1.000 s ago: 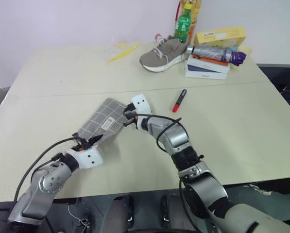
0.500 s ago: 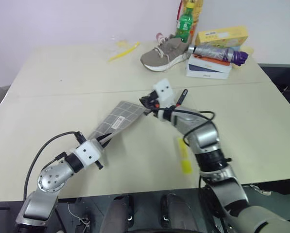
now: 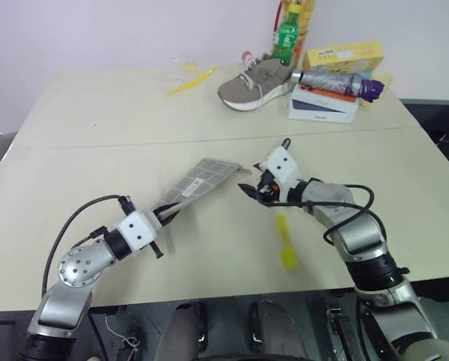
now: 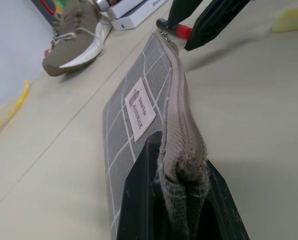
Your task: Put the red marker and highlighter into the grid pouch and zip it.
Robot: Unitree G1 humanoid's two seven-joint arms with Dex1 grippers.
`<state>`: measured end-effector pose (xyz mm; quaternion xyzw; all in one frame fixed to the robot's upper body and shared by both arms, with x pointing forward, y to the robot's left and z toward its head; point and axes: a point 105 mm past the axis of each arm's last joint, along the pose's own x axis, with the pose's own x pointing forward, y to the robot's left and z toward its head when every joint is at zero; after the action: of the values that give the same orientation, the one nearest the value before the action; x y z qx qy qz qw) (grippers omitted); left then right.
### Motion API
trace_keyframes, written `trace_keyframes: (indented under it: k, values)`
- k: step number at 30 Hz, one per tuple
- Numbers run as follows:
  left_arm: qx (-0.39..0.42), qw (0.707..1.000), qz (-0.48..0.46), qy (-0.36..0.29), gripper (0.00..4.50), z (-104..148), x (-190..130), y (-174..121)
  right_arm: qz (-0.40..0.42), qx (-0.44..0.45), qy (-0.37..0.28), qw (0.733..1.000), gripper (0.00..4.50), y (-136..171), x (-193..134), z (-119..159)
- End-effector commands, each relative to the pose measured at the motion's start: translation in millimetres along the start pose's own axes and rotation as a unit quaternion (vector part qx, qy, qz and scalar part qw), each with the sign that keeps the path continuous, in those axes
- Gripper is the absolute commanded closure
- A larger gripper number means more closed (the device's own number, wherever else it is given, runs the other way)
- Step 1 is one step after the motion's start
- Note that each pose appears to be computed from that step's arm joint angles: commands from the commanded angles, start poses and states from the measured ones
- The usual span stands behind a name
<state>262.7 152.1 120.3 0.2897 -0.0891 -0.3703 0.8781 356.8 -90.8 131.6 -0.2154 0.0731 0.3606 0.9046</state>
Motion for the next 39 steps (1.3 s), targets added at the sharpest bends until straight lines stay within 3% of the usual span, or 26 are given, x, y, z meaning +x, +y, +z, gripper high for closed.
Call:
trace_keyframes:
  k: [1,7,10,16,24,30,39]
  values:
    - [0.007,1.0,-0.002,-0.023,4.5,11,-2,-1,-0.011,-0.018,-0.025,0.999,1.03,-5,4,13]
    - [0.006,1.0,0.0,-0.026,4.5,13,-2,-3,-0.012,0.032,-0.04,0.999,1.03,-5,18,15]
    - [0.008,1.0,0.004,-0.026,4.5,14,-2,-2,-0.012,0.053,-0.037,0.998,1.72,-4,20,12]
    - [0.015,0.999,0.021,-0.019,4.5,13,-1,2,-0.014,0.071,-0.036,0.997,4.44,-2,21,13]
    - [0.031,0.998,0.062,-0.002,4.5,3,17,1,-0.004,0.033,-0.02,0.999,4.44,4,16,16]
    - [0.008,0.999,0.047,-0.021,4.5,10,39,-19,0.014,-0.015,-0.007,1.0,4.44,11,10,20]
    - [0.003,0.999,0.047,-0.027,4.5,13,59,-15,0.05,-0.086,0.014,0.995,4.44,23,2,25]
